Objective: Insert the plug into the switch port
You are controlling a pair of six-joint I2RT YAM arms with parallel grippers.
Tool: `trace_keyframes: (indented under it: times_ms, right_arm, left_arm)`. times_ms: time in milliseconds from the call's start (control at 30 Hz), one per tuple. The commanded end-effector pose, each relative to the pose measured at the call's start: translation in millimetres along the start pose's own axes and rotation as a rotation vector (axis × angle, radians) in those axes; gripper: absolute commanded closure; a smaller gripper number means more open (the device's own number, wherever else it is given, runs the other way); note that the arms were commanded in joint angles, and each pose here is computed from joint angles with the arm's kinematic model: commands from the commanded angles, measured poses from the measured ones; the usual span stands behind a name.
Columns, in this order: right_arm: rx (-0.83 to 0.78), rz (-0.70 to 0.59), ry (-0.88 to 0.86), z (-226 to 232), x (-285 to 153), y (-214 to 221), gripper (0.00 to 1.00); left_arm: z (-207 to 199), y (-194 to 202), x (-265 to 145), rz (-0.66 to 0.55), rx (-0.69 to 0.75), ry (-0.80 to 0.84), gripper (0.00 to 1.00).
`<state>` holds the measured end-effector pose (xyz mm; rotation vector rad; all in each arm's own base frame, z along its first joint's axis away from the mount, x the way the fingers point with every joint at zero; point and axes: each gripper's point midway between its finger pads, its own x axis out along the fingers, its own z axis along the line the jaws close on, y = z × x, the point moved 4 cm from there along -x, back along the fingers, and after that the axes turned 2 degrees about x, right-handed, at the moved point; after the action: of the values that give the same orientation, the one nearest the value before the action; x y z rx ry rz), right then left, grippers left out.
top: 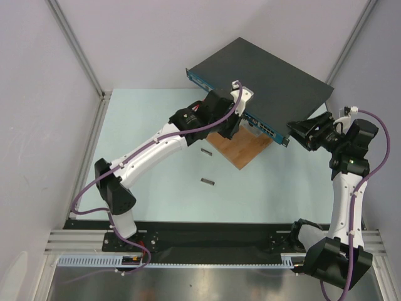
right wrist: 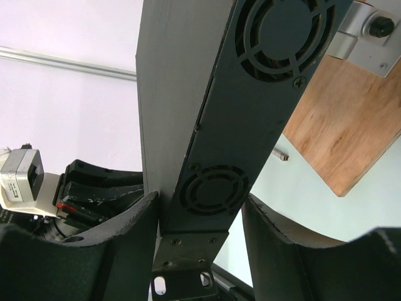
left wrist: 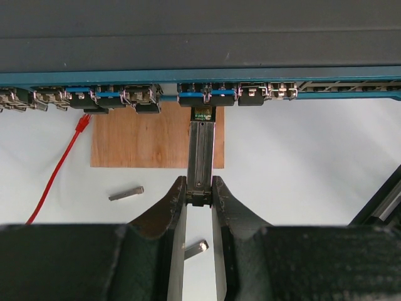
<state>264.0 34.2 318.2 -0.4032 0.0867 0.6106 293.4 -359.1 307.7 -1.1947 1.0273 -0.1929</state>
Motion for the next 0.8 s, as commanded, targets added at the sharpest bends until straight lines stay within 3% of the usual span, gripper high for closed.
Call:
trace_keyframes:
  times_ms: [0,767]
  right_arm:
    - [-0.100,0.015,-0.061,13.4,-0.1,1.3,0.63]
    - [-0.106,0.030,-0.059,12.2,2.3,1.7,0.65]
  left_arm:
    - [5.2,-22.7,-4.7,-0.077,-0.003,-0.015,1.00]
    - [9.3,-28.4,-8.1,-0.101,-0.021,-0.002,1.00]
